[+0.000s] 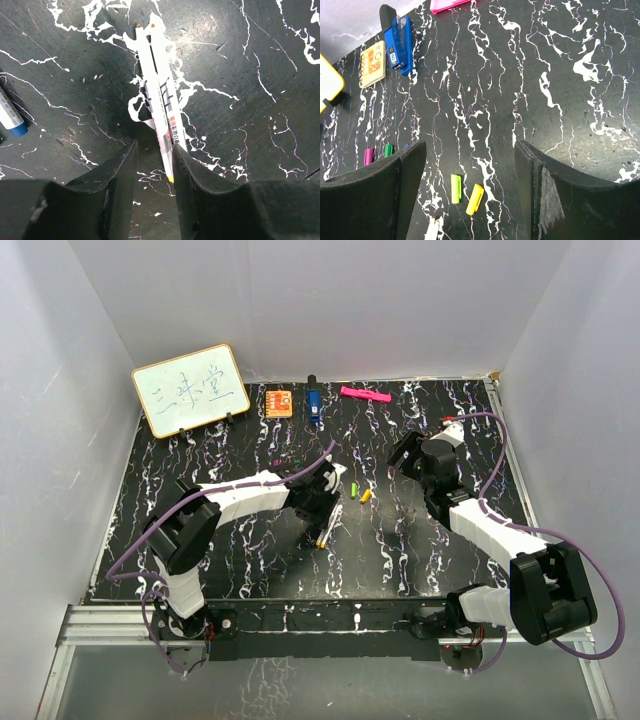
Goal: Insert the pens into the pen caps
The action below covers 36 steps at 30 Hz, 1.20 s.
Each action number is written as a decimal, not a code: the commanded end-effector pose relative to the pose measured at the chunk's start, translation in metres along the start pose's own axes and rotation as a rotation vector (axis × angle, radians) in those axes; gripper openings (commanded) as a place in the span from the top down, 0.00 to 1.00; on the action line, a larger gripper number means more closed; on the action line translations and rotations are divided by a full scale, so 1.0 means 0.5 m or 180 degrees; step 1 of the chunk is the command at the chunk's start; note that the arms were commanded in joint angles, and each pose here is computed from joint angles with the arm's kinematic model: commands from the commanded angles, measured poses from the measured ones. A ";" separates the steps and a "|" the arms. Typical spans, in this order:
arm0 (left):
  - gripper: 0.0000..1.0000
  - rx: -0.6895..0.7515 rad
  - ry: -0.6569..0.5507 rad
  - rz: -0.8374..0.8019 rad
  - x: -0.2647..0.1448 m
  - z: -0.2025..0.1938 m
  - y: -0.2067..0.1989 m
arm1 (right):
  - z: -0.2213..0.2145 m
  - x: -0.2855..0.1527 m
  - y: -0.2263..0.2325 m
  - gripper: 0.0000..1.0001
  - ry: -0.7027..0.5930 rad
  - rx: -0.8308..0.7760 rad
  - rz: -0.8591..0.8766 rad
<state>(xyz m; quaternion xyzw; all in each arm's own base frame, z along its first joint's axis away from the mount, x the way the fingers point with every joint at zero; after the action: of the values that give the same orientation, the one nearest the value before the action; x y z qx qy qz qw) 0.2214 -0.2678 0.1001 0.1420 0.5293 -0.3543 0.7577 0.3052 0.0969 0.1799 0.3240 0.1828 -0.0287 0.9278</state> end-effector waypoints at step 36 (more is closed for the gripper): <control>1.00 0.0068 0.0334 0.0443 0.069 -0.004 0.020 | 0.030 -0.006 0.030 0.32 -0.0144 0.0016 0.0193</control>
<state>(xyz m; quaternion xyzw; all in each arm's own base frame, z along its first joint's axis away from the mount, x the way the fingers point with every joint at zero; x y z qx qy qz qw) 0.2343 -0.2816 0.0877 0.1645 0.5324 -0.3255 0.7638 0.3047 0.0975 0.1797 0.3244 0.1846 -0.0256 0.9274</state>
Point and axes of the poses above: each gripper's point midway between its finger pads, its own x axis out along the fingers, its own y axis along the line the jaws close on, z = x × y, the point moved 8 cm from there along -x, back along the fingers, and after that the axes turned 8 degrees about x, right-handed, at the moved point
